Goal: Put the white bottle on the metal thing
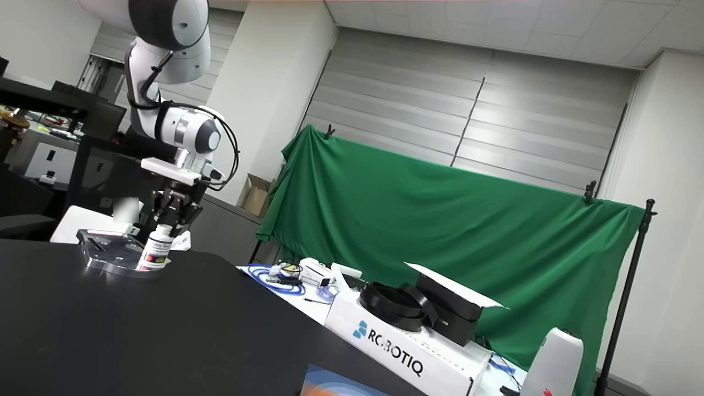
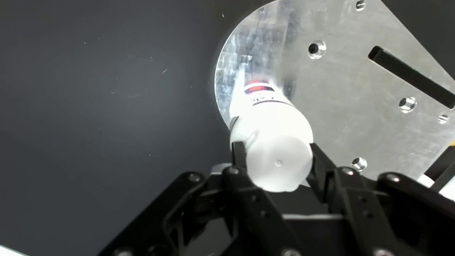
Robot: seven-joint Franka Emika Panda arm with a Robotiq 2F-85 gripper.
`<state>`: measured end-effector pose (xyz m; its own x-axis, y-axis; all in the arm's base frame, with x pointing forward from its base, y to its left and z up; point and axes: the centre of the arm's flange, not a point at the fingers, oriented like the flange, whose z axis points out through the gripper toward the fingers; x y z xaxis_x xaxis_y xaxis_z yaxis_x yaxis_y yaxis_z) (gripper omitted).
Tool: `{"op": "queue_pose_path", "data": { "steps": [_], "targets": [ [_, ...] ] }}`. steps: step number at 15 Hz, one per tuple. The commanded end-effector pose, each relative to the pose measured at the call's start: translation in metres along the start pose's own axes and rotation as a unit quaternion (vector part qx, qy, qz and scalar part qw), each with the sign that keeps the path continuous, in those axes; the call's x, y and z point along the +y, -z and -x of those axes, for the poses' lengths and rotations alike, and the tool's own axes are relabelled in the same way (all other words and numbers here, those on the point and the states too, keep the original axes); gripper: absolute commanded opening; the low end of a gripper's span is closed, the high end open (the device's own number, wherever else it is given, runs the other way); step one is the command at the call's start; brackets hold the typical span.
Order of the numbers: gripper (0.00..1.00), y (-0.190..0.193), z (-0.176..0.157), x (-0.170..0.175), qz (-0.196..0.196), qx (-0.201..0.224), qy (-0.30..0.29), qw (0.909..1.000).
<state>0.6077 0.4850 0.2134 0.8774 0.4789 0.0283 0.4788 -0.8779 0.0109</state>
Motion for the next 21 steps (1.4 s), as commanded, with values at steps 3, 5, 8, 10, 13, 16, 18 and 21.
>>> {"op": "queue_pose_path", "data": {
  "steps": [3, 5, 8, 10, 13, 16, 18, 21],
  "targets": [
    [0.75, 0.008, -0.02, -0.014, -0.002, -0.018, 0.0, 0.9998],
    [0.89, 0.016, -0.02, -0.02, -0.002, -0.018, 0.002, 0.9998],
    [1.0, 0.032, -0.02, -0.027, 0.0, -0.012, 0.006, 0.9999],
    [1.0, 0.042, -0.019, -0.025, 0.002, -0.005, 0.006, 1.0],
    [1.0, 0.062, -0.015, -0.024, 0.006, 0.007, 0.003, 1.0],
    [0.99, 0.051, -0.013, -0.024, 0.0, 0.012, 0.011, 0.9999],
    [1.0, 0.048, -0.013, -0.024, 0.0, 0.011, 0.012, 0.9999],
    [1.0, 0.043, -0.012, -0.025, 0.001, 0.008, 0.012, 0.9999]
  ]
}}
